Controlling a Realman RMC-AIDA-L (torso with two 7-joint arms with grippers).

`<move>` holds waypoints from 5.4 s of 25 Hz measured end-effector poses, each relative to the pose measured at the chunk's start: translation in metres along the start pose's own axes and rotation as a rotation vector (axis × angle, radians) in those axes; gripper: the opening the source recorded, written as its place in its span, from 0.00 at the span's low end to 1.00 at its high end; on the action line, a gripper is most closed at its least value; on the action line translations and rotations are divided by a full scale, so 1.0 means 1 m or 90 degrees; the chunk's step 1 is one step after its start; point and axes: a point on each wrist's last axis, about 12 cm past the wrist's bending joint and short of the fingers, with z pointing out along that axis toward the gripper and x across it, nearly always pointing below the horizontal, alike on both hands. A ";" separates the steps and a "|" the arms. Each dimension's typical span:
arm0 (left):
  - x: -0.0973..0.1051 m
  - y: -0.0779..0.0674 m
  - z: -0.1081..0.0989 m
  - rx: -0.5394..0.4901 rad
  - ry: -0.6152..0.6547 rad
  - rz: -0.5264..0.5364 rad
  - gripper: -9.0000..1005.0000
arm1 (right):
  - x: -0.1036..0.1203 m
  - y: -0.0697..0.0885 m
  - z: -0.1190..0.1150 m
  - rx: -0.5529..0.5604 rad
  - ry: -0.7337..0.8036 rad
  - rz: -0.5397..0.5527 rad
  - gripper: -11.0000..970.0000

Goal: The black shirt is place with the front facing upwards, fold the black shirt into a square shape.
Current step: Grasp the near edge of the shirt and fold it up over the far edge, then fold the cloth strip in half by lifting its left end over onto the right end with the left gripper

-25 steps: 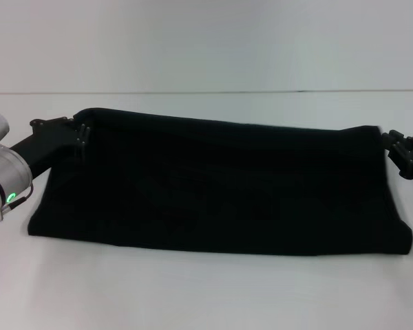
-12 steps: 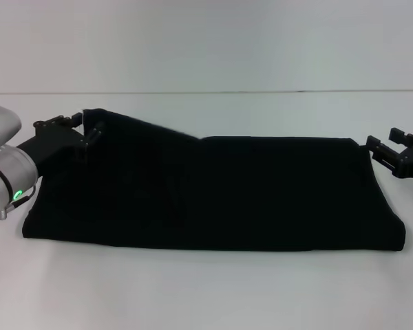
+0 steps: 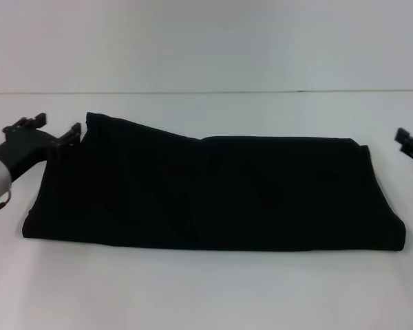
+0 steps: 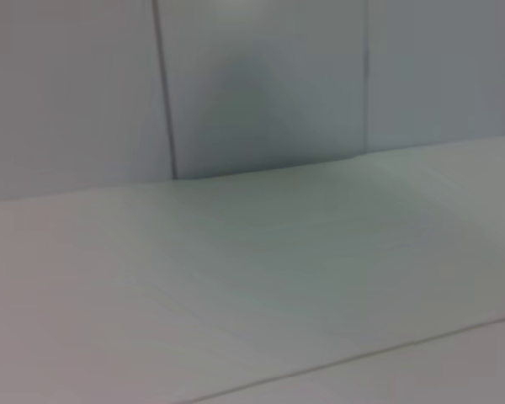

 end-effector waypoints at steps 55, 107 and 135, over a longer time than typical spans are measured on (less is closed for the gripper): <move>-0.053 0.051 -0.060 0.120 0.424 -0.174 0.73 | 0.017 0.025 -0.041 -0.107 -0.100 0.030 0.79; -0.060 0.037 -0.031 0.154 0.458 -0.154 0.72 | 0.020 0.032 -0.037 -0.126 -0.091 0.040 0.79; -0.045 0.052 -0.057 0.118 0.482 -0.169 0.70 | 0.015 0.036 -0.022 -0.138 -0.068 0.043 0.79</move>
